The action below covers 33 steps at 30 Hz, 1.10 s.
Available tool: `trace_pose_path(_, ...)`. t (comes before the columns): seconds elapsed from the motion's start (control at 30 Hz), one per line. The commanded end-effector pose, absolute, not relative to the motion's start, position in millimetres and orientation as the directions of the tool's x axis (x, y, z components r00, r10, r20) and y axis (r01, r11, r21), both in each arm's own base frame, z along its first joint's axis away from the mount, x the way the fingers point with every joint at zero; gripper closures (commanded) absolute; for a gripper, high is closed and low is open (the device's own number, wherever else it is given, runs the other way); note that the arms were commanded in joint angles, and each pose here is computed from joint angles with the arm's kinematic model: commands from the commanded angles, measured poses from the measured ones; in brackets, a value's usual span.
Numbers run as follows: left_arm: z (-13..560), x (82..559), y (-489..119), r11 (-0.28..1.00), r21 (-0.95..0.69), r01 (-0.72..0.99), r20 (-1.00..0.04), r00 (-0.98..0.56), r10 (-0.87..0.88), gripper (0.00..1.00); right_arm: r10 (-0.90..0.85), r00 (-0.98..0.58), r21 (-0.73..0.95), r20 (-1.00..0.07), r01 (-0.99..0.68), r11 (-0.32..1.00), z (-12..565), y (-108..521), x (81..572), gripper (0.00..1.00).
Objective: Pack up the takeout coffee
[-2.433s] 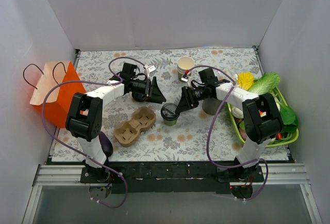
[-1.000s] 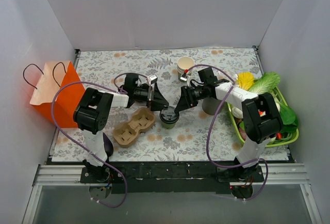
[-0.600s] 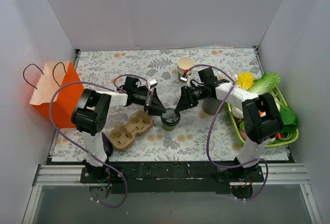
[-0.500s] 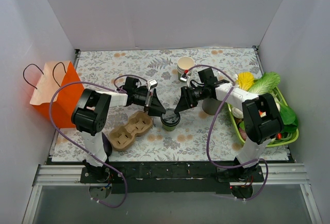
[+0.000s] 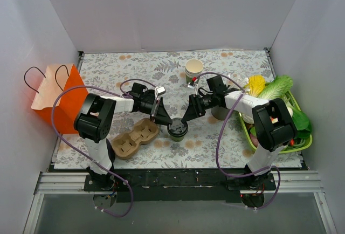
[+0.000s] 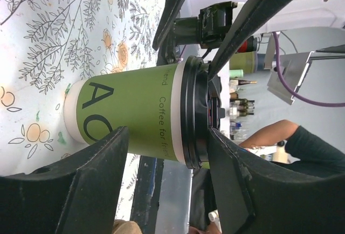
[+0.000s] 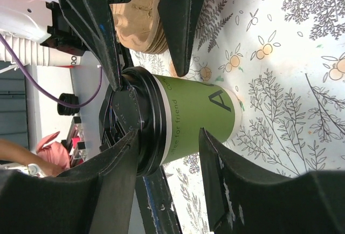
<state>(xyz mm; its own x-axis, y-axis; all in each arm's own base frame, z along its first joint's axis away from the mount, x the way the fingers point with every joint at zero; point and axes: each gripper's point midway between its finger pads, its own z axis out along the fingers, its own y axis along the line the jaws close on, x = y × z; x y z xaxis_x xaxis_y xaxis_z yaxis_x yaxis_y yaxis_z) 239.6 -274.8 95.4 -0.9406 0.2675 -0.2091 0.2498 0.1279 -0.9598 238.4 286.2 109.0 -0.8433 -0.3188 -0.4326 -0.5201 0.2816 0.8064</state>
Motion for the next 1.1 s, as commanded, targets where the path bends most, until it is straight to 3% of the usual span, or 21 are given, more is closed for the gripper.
trace_pose_path(0.0, 29, 233, -258, 0.371, -0.851, 0.37, -0.278, -0.919, 0.279, 0.44, -0.362, -0.856, 0.75, -0.368, -0.504, 0.428, 60, 269, 230, 0.47)
trace_pose_path(0.43, -13, 238, -243, 0.59, -0.751, 0.297, -0.195, -0.953, 0.232, 0.47, -0.376, -0.838, 0.712, -0.396, -0.539, 0.451, 59, 266, 228, 0.47)
trace_pose_path(0.5, 0, 237, -249, 0.534, -0.783, 0.321, -0.219, -0.944, 0.246, 0.45, -0.375, -0.837, 0.711, -0.399, -0.541, 0.45, 59, 266, 227, 0.48)
trace_pose_path(0.67, 96, 257, -279, 0.272, -0.843, 0.464, -0.419, -0.884, 0.209, 0.38, -0.374, -0.824, 0.706, -0.426, -0.561, 0.433, 68, 266, 227, 0.47)
trace_pose_path(0.77, 143, 270, -291, 0.187, -0.858, 0.479, -0.449, -0.875, 0.184, 0.37, -0.372, -0.819, 0.701, -0.437, -0.569, 0.43, 72, 267, 229, 0.47)
trace_pose_path(0.83, 157, 276, -294, 0.18, -0.852, 0.491, -0.462, -0.869, 0.178, 0.36, -0.374, -0.813, 0.696, -0.446, -0.578, 0.427, 74, 267, 230, 0.47)
trace_pose_path(1.07, 137, 240, -261, 0.307, -0.875, 0.374, -0.326, -0.924, 0.198, 0.36, -0.371, -0.798, 0.679, -0.474, -0.6, 0.422, 83, 272, 241, 0.47)
